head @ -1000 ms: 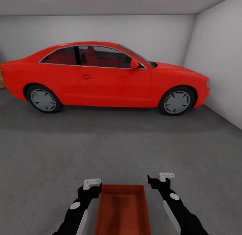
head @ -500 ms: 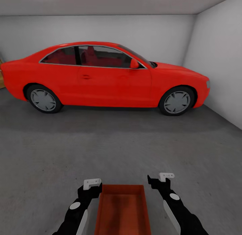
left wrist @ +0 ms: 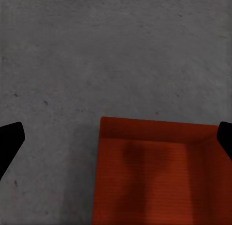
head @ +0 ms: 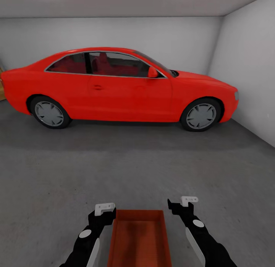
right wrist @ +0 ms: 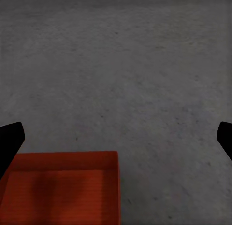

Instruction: Move the two storage containers from the living room to the garage. In the garage, place one container on the floor and stack the other container on top of it (either order is fine).

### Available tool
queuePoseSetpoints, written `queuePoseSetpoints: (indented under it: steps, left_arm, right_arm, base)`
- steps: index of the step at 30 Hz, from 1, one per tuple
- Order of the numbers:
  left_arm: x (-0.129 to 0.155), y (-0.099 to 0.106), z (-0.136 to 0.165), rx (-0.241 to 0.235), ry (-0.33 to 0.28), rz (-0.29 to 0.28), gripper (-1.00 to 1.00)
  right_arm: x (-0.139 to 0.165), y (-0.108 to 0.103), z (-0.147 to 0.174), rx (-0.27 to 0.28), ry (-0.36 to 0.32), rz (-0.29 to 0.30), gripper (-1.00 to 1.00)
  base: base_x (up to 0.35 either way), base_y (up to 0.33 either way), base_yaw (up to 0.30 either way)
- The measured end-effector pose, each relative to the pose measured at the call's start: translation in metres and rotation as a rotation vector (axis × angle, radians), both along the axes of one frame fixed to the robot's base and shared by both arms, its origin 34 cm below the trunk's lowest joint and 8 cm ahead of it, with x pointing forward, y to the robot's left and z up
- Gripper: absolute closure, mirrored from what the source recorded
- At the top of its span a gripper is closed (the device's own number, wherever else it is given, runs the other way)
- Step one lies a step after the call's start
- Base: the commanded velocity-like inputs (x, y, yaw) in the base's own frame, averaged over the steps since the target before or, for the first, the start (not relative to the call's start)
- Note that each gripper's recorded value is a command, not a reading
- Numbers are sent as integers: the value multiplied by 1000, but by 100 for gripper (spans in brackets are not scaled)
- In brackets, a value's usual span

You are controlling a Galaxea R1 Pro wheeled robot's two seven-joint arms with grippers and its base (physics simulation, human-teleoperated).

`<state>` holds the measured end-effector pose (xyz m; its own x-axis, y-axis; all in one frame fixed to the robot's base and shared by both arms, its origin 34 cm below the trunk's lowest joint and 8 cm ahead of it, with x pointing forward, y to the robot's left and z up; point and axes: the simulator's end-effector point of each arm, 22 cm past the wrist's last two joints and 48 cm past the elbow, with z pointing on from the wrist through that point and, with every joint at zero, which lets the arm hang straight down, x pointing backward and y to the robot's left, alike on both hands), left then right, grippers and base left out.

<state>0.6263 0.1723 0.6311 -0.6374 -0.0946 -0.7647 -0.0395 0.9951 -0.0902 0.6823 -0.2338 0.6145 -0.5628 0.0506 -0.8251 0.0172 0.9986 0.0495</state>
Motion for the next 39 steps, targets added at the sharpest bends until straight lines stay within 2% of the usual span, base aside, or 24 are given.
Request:
queuePoseSetpoints:
  steps: [39]
  left_arm:
    - [-2, 0, 0, -6, 2, -1, -100]
  right_arm:
    - [0, 3, 1, 3, 1, 1, -100]
  base:
    - [0, 0, 0]
